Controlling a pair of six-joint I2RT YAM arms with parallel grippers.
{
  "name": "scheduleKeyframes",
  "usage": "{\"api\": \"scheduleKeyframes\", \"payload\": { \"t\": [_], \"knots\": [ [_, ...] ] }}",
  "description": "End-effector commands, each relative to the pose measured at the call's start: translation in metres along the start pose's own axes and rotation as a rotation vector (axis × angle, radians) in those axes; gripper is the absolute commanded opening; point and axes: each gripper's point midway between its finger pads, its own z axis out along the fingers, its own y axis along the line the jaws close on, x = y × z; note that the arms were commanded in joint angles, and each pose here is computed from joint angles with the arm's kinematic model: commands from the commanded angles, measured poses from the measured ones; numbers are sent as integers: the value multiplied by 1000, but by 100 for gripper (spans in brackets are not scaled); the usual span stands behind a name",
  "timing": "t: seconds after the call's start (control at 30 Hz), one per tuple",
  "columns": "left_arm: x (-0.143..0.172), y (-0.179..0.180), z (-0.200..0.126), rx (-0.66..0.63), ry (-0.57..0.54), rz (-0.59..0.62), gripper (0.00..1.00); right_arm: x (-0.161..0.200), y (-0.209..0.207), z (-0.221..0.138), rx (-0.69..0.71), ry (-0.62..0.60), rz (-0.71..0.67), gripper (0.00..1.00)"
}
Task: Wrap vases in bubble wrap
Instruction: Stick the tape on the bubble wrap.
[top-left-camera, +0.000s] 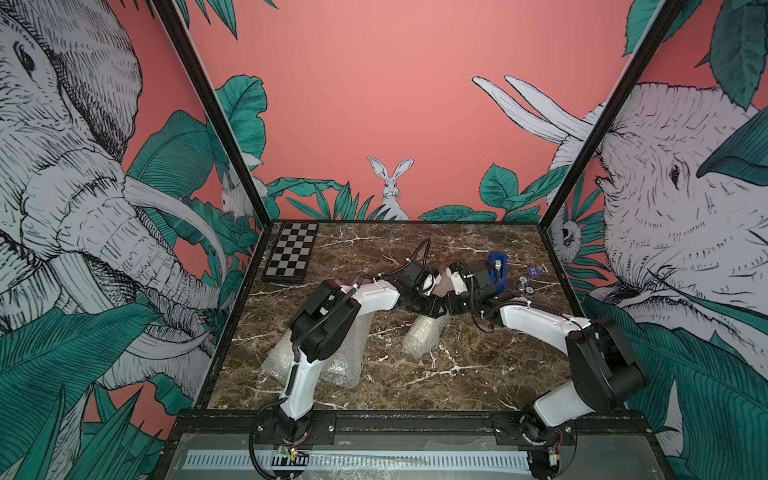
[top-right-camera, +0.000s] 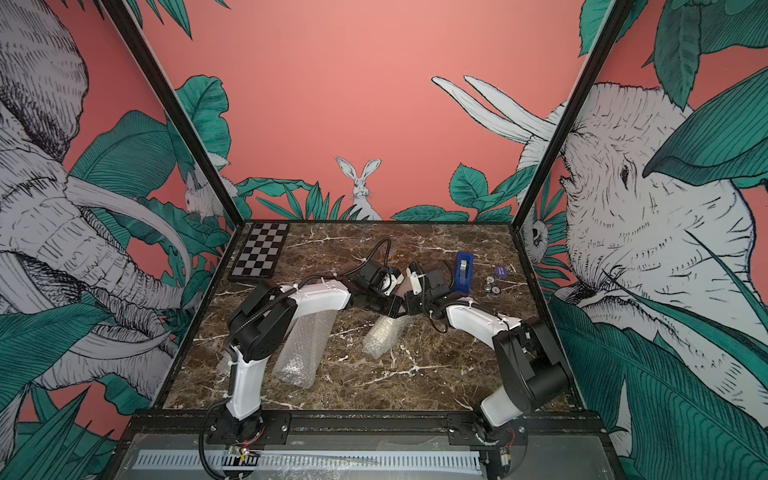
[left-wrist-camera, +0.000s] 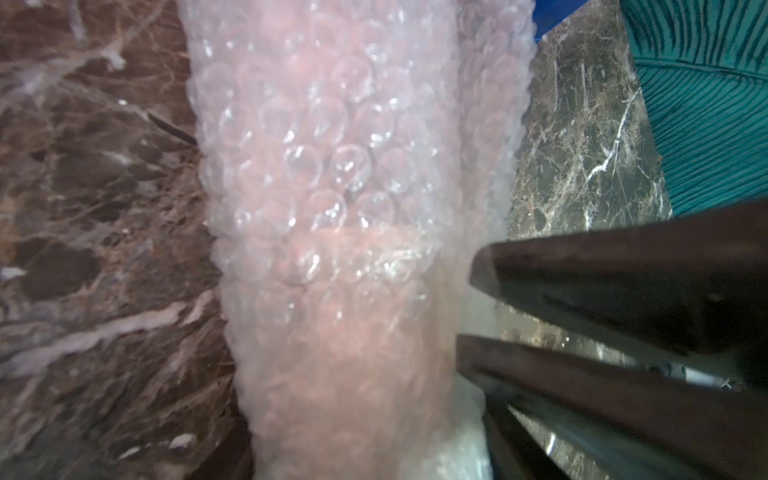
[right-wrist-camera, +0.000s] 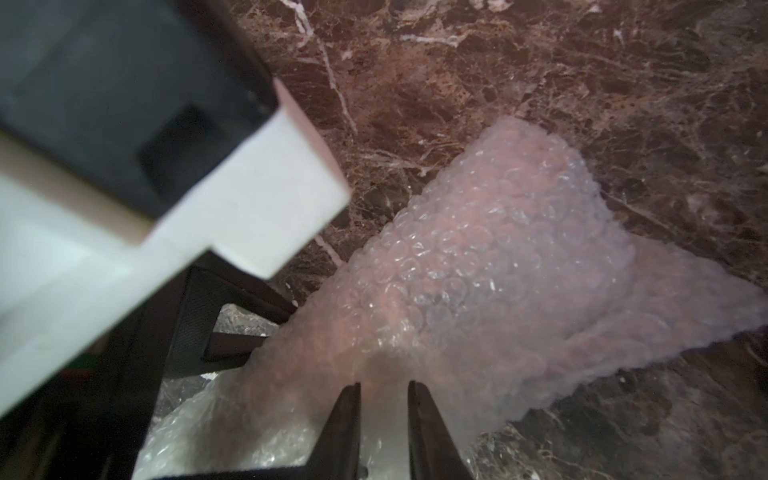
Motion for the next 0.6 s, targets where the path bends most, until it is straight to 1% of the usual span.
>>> {"api": "scheduleKeyframes", "payload": {
  "t": [0.0, 0.23, 0.37, 0.43, 0.5, 0.57],
  "knots": [
    [14, -11, -10, 13, 34, 4, 30, -20, -1, -3, 15, -67, -5, 26],
    [14, -9, -10, 4, 28, 2, 30, -20, -1, -3, 15, -68, 6, 32],
    [13, -7, -10, 2, 27, -5, 30, -27, 5, -18, -2, -88, 8, 39],
    [13, -8, -10, 5, 28, -4, 30, -29, 12, -26, -36, -93, 8, 41],
    [12, -9, -10, 8, 28, -1, 29, -33, 18, -38, -66, -114, 21, 44],
    [12, -9, -10, 11, 30, -3, 30, -32, 18, -47, -64, -133, 40, 47]
  ]
}}
